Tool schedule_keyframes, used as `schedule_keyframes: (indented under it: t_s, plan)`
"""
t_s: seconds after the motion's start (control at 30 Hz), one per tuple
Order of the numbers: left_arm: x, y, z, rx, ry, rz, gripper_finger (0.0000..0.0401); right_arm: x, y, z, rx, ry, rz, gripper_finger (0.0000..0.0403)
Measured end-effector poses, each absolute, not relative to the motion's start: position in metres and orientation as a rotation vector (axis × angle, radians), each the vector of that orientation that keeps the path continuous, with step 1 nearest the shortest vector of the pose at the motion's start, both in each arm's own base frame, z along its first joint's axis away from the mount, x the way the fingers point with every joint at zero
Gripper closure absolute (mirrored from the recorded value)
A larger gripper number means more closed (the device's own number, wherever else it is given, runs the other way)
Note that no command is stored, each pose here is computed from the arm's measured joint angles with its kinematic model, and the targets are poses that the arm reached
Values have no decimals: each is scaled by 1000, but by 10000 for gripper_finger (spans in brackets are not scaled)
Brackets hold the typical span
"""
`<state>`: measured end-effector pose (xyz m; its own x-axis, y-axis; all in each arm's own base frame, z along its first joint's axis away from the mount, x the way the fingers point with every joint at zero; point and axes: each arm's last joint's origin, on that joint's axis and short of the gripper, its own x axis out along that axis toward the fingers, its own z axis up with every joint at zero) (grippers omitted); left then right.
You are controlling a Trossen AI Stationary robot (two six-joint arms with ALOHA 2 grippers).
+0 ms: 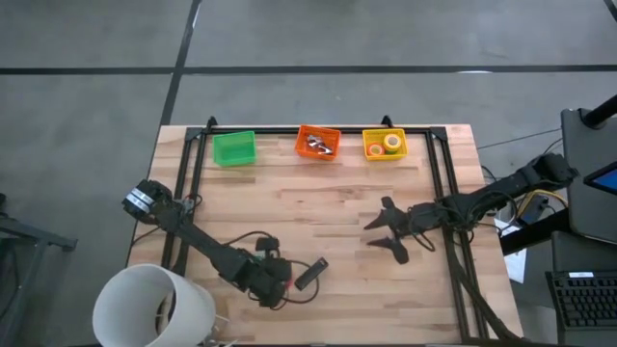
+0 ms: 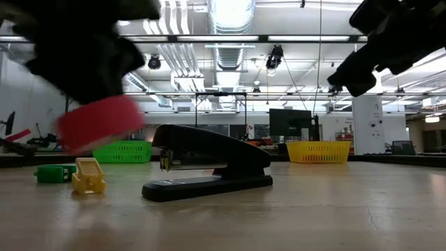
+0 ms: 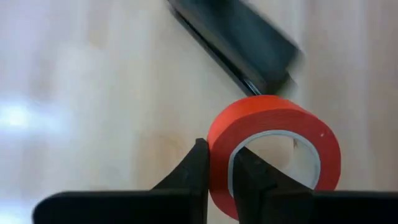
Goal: Pick and place Stapler, Stapler remover, tape
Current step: Put the red tape into the yellow bin
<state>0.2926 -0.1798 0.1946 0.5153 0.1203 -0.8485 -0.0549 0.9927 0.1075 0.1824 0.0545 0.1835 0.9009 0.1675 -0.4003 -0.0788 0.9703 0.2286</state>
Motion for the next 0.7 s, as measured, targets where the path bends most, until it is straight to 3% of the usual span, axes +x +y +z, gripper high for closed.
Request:
schedule_keyframes:
  t_s: [0.3,0.53,0.7]
  plan:
    - [317,-172,223,299,632,426,338,174,84,191,167,365,340,184]
    - [342,-155,242,229,408,567,356,164,110,206,222,237,496,183]
    - [356,-143,253,171,324,569,344,158,119,207,251,232,503,183]
